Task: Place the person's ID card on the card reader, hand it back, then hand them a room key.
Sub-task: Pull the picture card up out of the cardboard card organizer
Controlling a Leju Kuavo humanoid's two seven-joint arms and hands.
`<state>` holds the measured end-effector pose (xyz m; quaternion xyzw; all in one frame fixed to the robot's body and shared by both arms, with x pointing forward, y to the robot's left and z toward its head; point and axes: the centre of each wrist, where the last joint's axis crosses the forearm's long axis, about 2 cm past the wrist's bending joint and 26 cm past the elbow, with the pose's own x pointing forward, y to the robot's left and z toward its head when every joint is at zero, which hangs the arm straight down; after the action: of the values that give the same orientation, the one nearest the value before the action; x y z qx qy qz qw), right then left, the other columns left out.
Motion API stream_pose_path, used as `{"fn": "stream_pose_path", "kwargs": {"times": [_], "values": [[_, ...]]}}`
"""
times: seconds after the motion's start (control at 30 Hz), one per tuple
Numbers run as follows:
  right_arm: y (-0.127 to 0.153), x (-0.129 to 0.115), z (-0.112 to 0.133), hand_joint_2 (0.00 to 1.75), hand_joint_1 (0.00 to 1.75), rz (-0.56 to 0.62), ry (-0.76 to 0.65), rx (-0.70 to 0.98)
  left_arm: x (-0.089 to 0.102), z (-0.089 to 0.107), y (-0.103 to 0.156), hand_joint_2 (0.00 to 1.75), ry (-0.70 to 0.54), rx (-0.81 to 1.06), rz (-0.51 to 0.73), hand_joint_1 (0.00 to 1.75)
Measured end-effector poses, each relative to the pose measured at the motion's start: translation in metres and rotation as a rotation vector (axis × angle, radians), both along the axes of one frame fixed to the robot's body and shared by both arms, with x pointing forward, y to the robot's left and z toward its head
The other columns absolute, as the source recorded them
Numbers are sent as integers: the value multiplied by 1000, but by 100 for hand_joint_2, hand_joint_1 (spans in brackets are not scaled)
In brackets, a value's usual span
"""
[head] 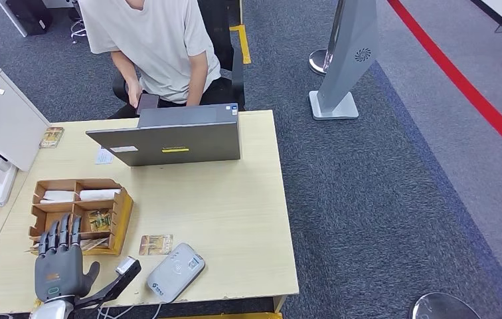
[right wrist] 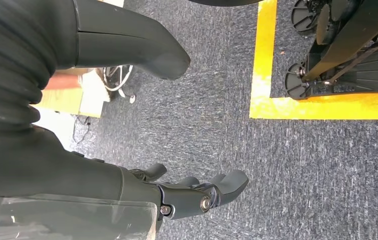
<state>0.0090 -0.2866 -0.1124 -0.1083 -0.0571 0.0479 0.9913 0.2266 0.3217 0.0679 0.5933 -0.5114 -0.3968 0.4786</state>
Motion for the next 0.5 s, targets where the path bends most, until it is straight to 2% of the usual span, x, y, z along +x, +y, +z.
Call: {"fn": "stream_pose_path", "kwargs": {"times": [0.5], "values": [[0,2,0,175,0,-4,-2,0,18,18,2,175,-63,7,1,0]]}}
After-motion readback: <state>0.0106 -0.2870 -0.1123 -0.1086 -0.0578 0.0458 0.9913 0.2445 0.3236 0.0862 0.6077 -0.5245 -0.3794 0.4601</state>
